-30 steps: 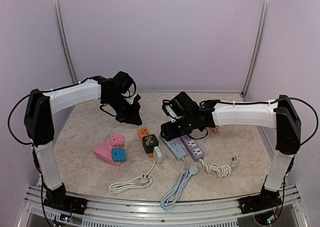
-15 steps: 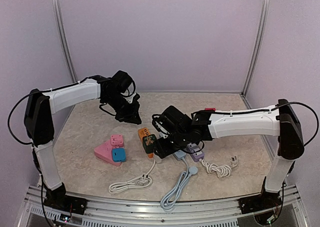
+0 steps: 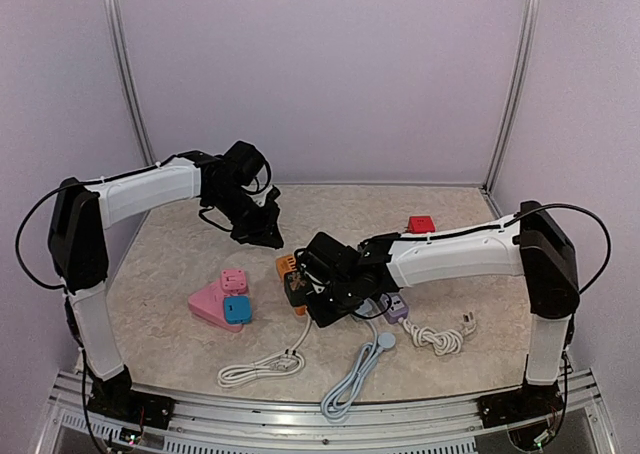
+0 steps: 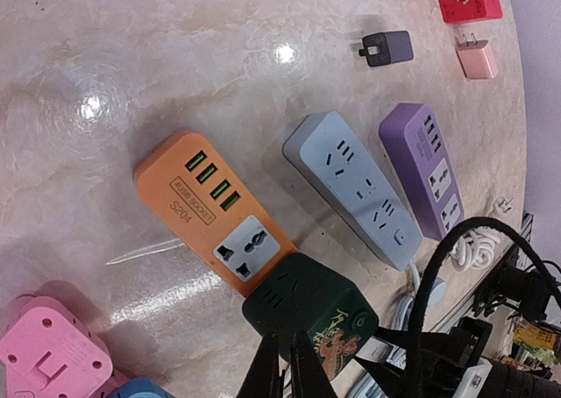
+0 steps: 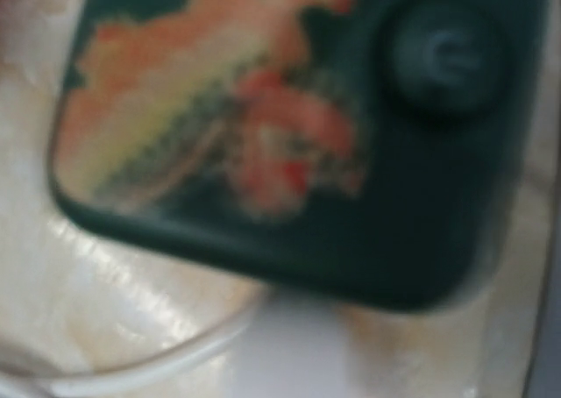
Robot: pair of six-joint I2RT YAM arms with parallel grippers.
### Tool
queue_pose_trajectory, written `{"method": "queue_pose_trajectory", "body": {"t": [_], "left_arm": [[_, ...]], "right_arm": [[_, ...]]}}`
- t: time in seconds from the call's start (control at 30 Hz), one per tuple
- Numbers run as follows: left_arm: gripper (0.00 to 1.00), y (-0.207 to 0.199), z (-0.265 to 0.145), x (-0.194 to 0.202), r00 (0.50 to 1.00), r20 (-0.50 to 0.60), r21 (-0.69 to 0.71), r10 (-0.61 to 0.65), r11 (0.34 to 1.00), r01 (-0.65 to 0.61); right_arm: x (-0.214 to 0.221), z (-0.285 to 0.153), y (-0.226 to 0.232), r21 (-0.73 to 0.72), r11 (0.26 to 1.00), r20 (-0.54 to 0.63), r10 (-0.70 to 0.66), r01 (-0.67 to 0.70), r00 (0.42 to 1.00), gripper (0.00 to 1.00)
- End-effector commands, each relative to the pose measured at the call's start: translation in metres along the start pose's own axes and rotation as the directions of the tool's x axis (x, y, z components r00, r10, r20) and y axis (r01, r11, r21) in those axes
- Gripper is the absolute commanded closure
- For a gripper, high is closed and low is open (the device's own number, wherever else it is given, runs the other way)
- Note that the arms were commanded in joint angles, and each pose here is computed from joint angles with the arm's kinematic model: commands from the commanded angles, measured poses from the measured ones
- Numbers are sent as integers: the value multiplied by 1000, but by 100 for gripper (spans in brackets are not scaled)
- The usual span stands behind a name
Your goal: Pull the plug off the socket
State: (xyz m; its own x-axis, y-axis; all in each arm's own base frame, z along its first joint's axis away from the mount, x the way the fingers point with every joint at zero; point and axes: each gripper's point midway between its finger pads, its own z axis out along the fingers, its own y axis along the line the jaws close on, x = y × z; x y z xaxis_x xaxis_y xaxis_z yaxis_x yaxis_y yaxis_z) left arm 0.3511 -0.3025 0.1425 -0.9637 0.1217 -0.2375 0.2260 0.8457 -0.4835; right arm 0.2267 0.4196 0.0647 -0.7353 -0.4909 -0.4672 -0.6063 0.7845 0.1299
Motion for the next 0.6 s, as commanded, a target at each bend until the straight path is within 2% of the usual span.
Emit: {"method": "queue_pose_trajectory", "body": {"t": [0.0, 0.1, 0.3, 0.43, 0.57], "left_arm": [[94, 0, -3, -1, 1000, 19, 10, -14, 1000, 13], [94, -2, -2, -1, 1000, 18, 18, -18, 1000, 17], [94, -6, 0, -2, 1000, 12, 27, -25, 999, 24], [94, -3, -1, -1, 998, -15, 21, -61, 998, 61], [94, -4, 5, 8, 992, -70, 30, -103, 994, 105]], "right_arm": [[-25, 1, -24, 80, 997, 47, 16, -20, 999, 87], [-40, 1, -39, 109, 993, 75, 23, -32, 997, 92], [-63, 4, -57, 131, 991, 110, 18, -32, 994, 93], [-64, 7, -64, 156, 987, 70, 14, -25, 997, 93], [-47, 17, -70, 182, 983, -2, 14, -14, 1000, 91]]}}
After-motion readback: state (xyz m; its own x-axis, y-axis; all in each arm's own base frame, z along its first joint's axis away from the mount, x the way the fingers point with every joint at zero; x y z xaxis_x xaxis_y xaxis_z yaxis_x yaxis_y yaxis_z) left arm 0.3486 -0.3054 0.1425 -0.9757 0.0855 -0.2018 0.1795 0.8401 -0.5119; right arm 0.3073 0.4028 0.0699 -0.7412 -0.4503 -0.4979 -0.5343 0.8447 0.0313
